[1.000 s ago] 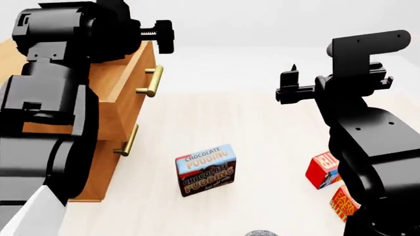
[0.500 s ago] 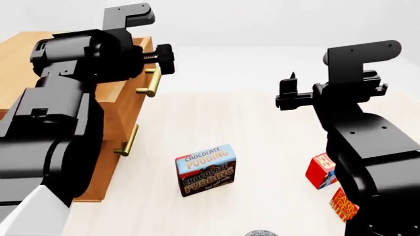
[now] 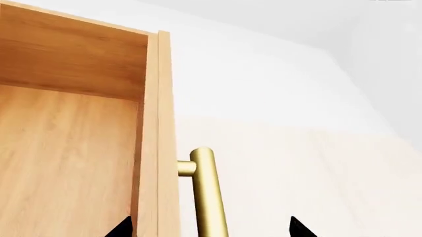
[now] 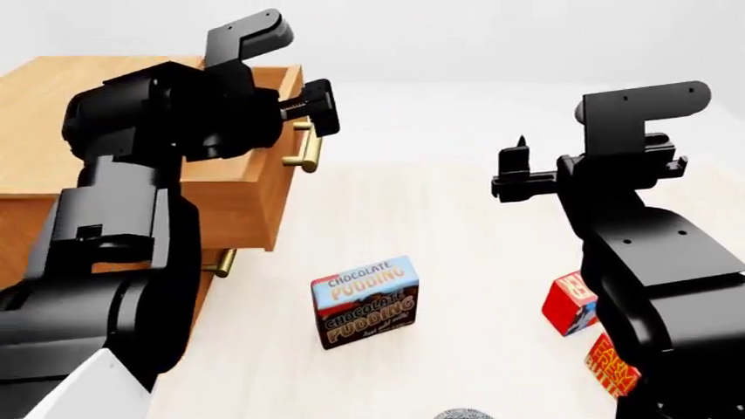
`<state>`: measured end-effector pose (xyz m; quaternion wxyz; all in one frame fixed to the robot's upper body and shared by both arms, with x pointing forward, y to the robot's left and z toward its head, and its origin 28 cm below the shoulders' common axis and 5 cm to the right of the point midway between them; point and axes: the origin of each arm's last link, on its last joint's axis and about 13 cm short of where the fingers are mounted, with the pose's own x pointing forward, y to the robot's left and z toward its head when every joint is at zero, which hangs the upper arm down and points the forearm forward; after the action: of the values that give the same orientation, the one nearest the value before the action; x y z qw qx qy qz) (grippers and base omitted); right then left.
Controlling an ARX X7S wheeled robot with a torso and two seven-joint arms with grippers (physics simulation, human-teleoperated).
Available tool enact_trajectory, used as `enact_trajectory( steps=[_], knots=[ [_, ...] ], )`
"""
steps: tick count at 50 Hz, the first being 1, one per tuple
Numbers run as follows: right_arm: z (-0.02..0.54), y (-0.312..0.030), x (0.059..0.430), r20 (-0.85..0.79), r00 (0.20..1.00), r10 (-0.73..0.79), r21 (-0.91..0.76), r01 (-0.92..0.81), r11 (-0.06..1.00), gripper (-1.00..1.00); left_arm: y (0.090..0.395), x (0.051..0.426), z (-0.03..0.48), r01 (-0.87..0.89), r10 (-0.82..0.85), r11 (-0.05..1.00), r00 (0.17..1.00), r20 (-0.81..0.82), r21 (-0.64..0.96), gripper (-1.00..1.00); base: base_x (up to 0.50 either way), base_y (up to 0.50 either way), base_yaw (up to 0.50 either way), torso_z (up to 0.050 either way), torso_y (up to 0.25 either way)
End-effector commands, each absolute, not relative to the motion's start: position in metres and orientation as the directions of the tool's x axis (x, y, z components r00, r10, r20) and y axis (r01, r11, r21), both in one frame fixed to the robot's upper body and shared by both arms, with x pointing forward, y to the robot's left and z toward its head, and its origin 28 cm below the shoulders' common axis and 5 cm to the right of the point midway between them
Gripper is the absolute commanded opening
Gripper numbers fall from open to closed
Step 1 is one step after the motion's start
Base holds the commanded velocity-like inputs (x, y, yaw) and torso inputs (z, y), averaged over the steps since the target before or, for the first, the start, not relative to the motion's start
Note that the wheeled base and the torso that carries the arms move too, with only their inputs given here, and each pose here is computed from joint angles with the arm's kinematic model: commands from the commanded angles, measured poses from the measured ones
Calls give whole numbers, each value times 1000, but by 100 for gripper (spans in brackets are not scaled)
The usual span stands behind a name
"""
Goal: Put the bowl in the top drawer of the cabinet.
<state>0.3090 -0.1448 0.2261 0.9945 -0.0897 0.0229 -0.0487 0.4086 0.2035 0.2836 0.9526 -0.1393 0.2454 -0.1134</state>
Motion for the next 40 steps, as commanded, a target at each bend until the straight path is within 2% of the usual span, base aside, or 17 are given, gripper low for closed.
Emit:
enact_trajectory(
  steps=[1, 19, 40],
  knots=[
    [223, -148, 307, -45, 994, -100, -176, 91, 980, 100, 177, 400, 266, 232, -414, 885, 789, -454, -403, 100, 0, 0, 0, 0, 0],
    [213, -153, 306, -65, 994, -92, -152, 82, 985, 100, 134, 371, 271, 339, -512, 845, 734, -445, -413, 100, 0, 0, 0, 0, 0],
    [193, -165, 313, -126, 986, -111, -128, 95, 987, 100, 103, 354, 270, 378, -590, 791, 680, -436, -482, 100, 0, 0, 0, 0, 0]
  ],
)
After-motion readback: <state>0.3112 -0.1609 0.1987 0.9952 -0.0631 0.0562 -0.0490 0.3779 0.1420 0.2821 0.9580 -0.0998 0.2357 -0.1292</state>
